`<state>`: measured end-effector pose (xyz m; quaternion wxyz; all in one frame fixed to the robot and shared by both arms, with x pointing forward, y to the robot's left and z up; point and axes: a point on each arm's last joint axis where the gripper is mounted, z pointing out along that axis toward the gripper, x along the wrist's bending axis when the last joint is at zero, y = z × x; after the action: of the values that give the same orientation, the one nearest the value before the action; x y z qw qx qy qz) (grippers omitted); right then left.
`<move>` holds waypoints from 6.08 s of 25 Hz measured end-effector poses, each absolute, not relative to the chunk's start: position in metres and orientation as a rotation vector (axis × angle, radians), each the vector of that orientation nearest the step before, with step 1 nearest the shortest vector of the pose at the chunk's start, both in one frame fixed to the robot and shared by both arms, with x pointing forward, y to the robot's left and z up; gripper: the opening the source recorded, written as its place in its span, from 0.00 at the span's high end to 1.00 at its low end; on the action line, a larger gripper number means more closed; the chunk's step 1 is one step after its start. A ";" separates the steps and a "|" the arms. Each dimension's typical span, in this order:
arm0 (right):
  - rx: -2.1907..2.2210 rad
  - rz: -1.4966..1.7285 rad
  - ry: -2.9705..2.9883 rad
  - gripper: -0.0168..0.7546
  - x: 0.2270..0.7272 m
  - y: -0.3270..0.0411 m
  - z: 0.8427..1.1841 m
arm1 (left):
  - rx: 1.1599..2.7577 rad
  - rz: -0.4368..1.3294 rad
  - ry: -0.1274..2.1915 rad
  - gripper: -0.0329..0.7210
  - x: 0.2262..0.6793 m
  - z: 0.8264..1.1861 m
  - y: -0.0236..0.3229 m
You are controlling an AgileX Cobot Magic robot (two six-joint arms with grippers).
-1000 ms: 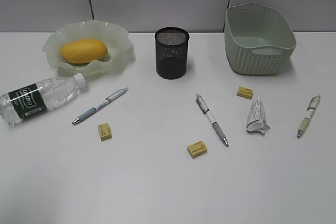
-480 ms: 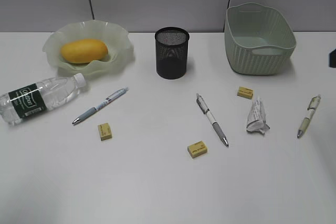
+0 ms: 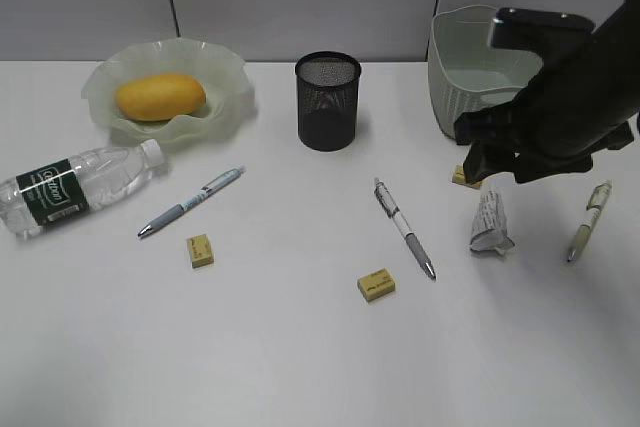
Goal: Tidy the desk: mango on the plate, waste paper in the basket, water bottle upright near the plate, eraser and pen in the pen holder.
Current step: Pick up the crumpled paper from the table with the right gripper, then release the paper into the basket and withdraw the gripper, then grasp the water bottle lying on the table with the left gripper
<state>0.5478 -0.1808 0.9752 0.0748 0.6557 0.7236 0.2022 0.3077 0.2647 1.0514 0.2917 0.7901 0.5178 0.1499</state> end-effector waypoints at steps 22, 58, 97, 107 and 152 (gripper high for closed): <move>2.080 0.211 2.189 0.57 0.582 -0.178 0.887 | 2.118 0.395 1.379 0.28 0.307 1.051 0.265; 1.681 0.635 1.856 0.81 0.712 -0.204 1.035 | 2.117 0.393 1.379 0.29 0.307 1.051 0.265; 1.859 0.572 2.101 0.28 0.689 -0.198 1.097 | 2.118 0.393 1.378 0.29 0.307 1.051 0.265; 1.783 0.578 2.147 0.28 0.622 -0.210 1.140 | 2.118 0.393 1.378 0.29 0.307 1.051 0.265; 1.568 0.912 1.963 0.29 0.264 -0.289 1.056 | 2.117 0.392 1.378 0.29 0.307 1.051 0.265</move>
<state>0.2637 -0.2889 1.0564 0.2321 0.5707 0.7143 0.3320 0.3070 0.2647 1.0508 0.2883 0.7930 0.5162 0.1469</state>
